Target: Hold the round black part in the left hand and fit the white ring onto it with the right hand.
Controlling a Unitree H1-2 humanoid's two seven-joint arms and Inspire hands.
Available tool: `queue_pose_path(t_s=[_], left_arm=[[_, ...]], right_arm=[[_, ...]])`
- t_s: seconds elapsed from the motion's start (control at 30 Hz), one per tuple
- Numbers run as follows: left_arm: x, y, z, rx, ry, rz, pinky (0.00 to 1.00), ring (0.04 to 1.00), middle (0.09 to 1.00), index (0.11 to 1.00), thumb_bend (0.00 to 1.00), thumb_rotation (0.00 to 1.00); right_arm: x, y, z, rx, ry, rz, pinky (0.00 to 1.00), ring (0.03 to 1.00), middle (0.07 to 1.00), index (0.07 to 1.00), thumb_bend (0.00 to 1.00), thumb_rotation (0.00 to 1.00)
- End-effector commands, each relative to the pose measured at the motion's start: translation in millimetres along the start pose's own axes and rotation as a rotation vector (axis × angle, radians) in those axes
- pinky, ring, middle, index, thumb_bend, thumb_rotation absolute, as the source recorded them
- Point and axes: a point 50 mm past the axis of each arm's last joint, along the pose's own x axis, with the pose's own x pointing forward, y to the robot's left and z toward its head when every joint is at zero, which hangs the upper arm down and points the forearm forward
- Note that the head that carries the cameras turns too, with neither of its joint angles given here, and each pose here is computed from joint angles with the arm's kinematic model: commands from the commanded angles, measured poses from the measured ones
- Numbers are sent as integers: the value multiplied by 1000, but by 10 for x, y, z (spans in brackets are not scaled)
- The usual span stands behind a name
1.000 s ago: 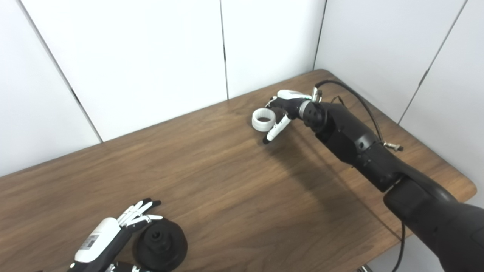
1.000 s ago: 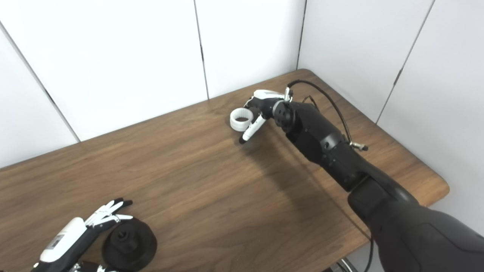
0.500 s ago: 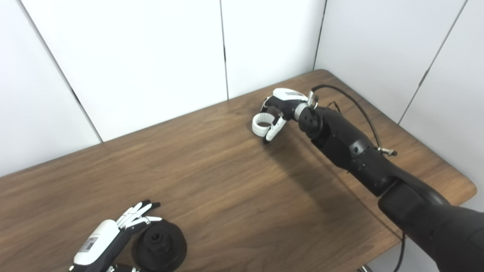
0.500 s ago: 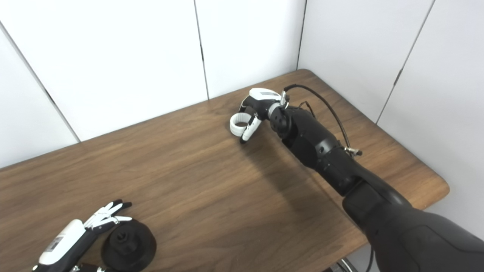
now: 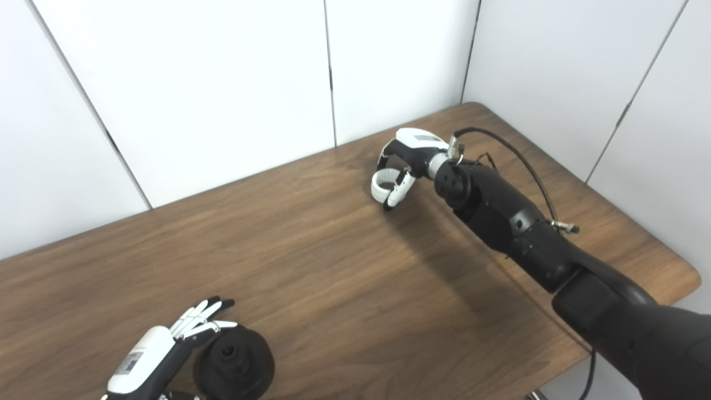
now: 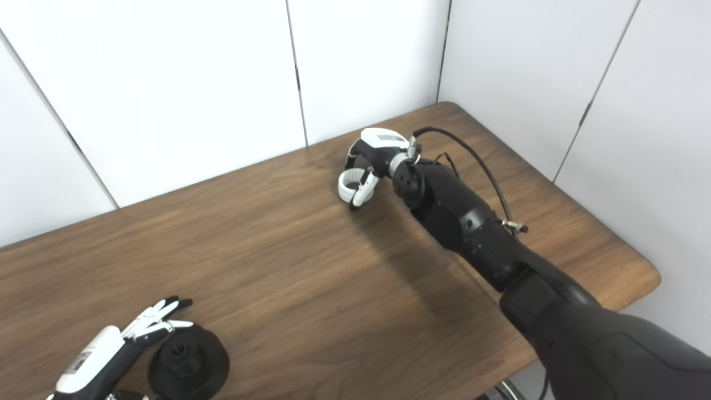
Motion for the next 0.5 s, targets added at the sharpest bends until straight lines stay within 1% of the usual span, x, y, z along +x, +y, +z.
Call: queue_pose_path(t_s=[0.0,0.07,0.13,0.33,0.47], left_arm=[[-216,-147,-133,41,89,-155,1000,1000,961,483,524,67],[-215,-138,-133,42,89,-155,1000,1000,960,484,524,67],[-213,-129,-136,45,91,-156,1000,1000,960,484,524,68],[-213,-115,-142,40,90,-152,1000,1000,956,484,523,67],[-213,-116,-148,45,86,-149,1000,1000,953,484,523,68]], right_arm=[[23,-267,48,-33,-49,-101,910,898,856,491,537,140],[20,-268,48,-41,-61,-118,886,885,835,484,528,136],[18,-274,47,-48,-69,-128,885,883,826,483,524,133],[19,-295,45,-63,-81,-144,925,884,811,482,524,133],[3,-309,52,-65,-91,-154,932,880,804,482,524,133]])
